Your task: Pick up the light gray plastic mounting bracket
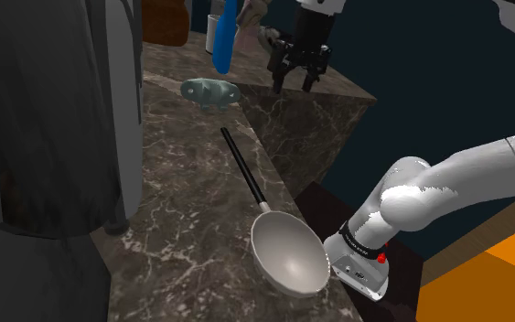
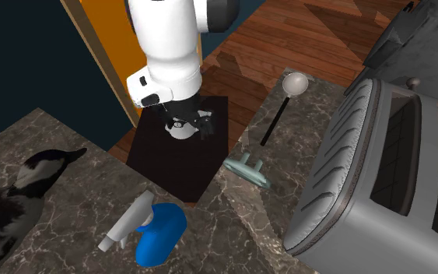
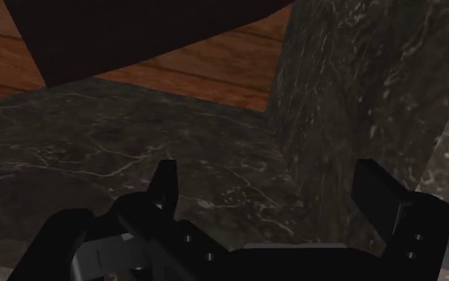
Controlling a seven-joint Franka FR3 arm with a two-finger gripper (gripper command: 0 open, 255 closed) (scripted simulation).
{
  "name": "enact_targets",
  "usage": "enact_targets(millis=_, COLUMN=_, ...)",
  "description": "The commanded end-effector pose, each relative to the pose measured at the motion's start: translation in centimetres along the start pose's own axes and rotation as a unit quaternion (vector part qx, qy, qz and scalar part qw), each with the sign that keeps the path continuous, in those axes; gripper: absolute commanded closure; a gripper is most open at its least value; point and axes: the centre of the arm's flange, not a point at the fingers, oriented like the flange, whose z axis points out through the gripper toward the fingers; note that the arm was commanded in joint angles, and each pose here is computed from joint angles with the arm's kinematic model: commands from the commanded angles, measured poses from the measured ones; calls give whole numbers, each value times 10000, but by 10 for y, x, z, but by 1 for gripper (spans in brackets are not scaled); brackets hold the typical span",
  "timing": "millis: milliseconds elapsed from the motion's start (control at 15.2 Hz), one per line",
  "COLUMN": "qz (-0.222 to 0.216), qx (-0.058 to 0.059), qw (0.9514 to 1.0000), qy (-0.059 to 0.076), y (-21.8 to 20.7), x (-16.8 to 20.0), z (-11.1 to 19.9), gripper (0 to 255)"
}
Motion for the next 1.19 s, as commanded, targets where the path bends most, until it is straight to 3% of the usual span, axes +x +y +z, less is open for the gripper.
enact_targets(millis=0, qz=164, qx=23, qw=9999, qy=10, y=-24, x=2, z=-3, gripper=0)
enact_targets(millis=792, qz=1034, qx=135, qw=9945, qy=99, y=-174, x=20, z=-36, gripper=0)
enact_targets(millis=1122, qz=1040, qx=136, qw=9944, qy=99, y=-176, x=21, z=-15, gripper=0)
